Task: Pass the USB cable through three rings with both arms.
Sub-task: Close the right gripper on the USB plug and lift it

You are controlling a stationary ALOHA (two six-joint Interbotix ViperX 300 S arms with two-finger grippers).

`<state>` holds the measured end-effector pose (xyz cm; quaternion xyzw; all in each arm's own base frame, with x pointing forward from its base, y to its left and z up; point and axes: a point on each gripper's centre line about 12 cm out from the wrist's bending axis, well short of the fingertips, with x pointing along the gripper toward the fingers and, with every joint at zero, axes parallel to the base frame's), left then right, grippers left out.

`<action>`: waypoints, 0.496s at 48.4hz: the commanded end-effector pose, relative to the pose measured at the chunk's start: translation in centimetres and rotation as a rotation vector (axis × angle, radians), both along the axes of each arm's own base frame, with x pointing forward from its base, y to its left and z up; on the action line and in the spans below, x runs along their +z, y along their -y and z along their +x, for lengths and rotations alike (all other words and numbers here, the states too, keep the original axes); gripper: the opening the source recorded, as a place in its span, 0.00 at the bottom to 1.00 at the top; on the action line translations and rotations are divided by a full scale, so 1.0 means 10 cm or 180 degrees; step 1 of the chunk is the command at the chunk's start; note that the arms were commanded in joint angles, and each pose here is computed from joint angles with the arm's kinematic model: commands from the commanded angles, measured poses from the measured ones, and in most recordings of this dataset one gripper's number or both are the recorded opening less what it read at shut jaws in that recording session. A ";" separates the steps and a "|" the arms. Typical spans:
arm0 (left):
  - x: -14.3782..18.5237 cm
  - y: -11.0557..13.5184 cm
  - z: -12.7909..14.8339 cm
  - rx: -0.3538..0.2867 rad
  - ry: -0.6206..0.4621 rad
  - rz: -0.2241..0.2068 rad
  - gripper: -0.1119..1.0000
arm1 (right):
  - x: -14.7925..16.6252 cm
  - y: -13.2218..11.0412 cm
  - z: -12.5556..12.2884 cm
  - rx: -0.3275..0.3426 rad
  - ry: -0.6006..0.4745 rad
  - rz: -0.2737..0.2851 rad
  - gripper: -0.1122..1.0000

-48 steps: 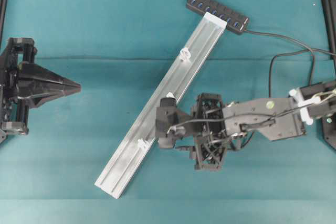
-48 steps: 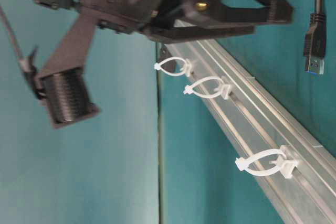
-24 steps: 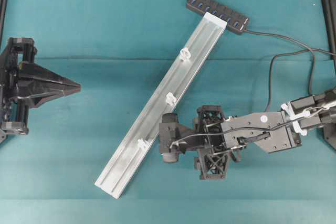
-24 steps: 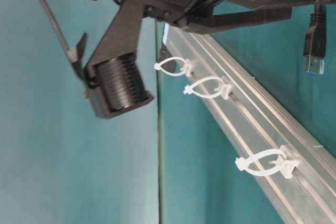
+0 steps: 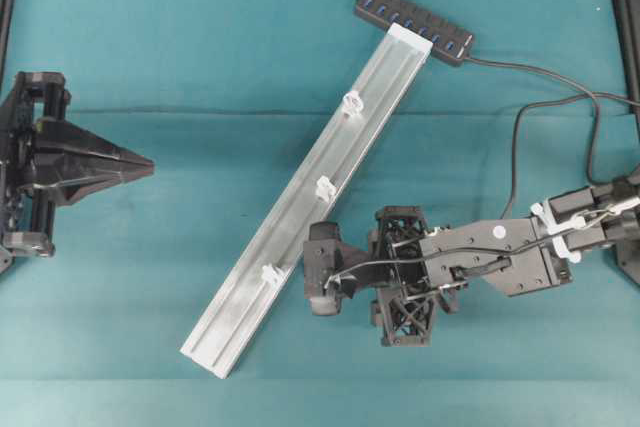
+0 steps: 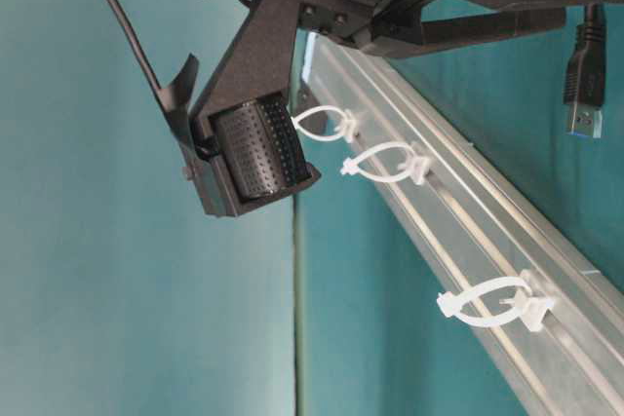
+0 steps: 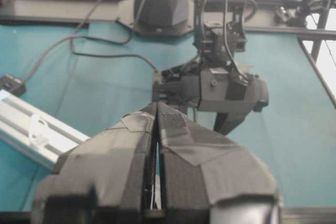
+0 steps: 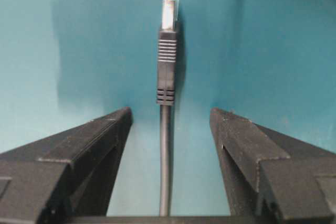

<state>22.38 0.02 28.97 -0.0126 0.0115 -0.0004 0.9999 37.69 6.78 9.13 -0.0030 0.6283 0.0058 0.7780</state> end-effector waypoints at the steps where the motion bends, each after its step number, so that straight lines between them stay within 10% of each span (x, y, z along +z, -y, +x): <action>1: 0.07 0.00 0.02 -0.0002 0.0063 0.0000 0.09 | -0.09 -0.02 -0.01 0.0042 -0.0071 -0.0021 0.73; 24: 0.08 0.00 0.02 -0.0001 0.0073 -0.0005 0.09 | -0.15 -0.03 -0.08 -0.0036 -0.0341 0.0012 0.18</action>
